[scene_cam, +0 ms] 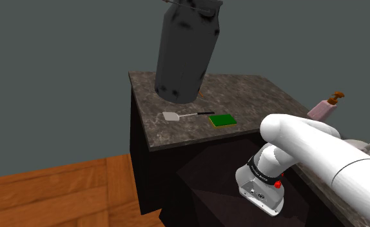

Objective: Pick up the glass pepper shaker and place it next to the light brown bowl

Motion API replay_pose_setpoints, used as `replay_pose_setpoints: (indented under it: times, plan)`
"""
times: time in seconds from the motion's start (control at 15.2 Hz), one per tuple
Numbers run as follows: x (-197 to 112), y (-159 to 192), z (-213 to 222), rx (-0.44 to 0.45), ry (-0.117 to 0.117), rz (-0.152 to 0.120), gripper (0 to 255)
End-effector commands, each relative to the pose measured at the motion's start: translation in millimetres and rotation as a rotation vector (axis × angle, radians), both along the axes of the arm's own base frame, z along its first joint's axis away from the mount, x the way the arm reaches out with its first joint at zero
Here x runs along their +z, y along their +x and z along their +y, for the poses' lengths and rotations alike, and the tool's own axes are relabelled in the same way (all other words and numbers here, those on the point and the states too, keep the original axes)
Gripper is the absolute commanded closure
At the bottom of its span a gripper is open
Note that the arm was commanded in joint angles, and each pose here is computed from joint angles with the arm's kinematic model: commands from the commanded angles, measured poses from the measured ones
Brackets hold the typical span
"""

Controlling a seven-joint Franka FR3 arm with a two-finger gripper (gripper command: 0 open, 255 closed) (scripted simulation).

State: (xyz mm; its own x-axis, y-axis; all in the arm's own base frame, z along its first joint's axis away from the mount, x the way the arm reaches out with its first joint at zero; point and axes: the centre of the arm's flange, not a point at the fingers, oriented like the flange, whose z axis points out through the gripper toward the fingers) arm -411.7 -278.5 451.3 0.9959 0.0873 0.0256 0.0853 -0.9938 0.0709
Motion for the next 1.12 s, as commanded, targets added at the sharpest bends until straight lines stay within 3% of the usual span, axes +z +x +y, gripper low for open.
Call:
replay_pose_setpoints:
  times: [0.0, 0.79, 1.06]
  plan:
    - [-11, 0, 1, 0.0, 0.0, 0.0, 255]
    - [-76, 0, 1, 0.0, 0.0, 0.0, 255]
    - [-76, 0, 1, 0.0, 0.0, 0.0, 255]
